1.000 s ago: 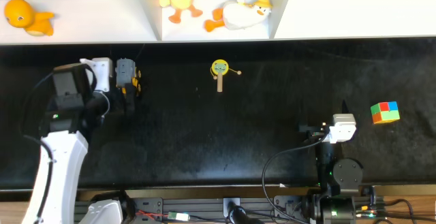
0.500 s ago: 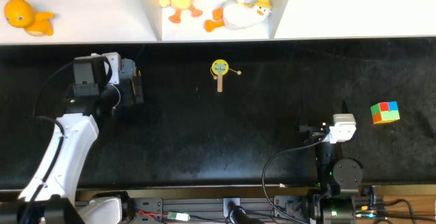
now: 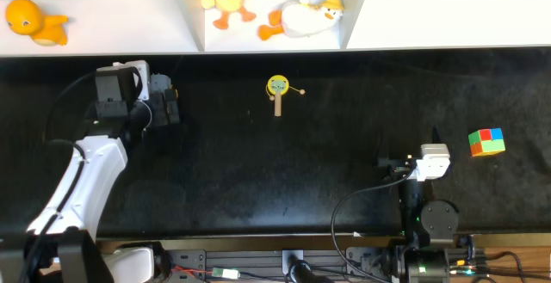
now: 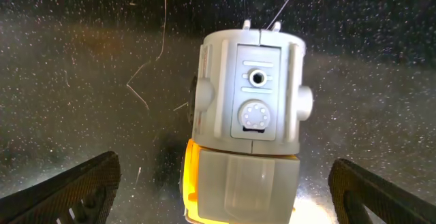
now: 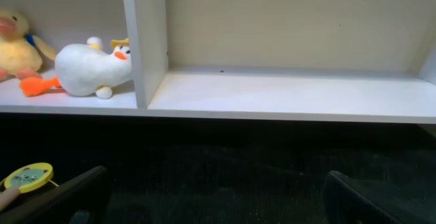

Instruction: Store Toys

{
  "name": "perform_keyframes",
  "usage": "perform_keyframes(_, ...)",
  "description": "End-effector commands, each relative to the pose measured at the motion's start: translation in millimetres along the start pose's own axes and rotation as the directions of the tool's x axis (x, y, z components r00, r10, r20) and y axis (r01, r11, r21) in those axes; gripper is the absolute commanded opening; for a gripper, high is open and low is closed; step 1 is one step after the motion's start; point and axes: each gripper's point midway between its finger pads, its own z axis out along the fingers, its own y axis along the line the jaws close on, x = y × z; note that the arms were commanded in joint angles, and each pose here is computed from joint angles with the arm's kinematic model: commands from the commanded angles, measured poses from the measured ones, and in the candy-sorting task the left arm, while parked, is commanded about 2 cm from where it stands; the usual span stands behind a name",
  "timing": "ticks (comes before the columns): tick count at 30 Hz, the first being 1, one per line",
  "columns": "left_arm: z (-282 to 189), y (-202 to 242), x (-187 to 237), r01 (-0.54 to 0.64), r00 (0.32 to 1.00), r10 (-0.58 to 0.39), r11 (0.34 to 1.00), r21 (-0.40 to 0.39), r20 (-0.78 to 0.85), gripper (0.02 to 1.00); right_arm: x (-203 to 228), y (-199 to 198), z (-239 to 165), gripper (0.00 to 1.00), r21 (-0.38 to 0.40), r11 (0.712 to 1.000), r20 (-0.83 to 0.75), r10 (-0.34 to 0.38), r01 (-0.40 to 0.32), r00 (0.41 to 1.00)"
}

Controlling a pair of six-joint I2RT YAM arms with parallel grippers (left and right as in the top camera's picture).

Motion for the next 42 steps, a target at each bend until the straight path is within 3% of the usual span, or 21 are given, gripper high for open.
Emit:
perform_keyframes(1,9,-1,9,0.009,0.999,-0.010,1.000,-0.011,-0.033,0.998,3,0,0,0.993,0.000,1.000,0.000,0.004,-0.004,1.000)
perform_keyframes(11,14,-1,7,0.005,0.999,-0.005,1.000,-0.011,-0.037,0.965,3,0,0,0.996,0.000,1.000,0.000,0.004,-0.004,1.000)
perform_keyframes(23,14,-1,3,0.006,1.000,-0.006,1.000,-0.010,-0.023,0.465,3,0,0,0.996,0.000,1.000,0.000,0.004,-0.004,1.000)
perform_keyframes(27,14,-1,3,0.005,1.000,-0.006,1.000,-0.010,-0.021,0.406,3,0,0,0.993,0.000,1.000,0.000,0.004,-0.004,1.000)
perform_keyframes(42,-33,-14,-18,-0.061,0.993,0.062,0.998,-0.016,0.096,0.327,3,0,0,0.996,0.000,1.000,0.000,0.004,-0.004,1.000)
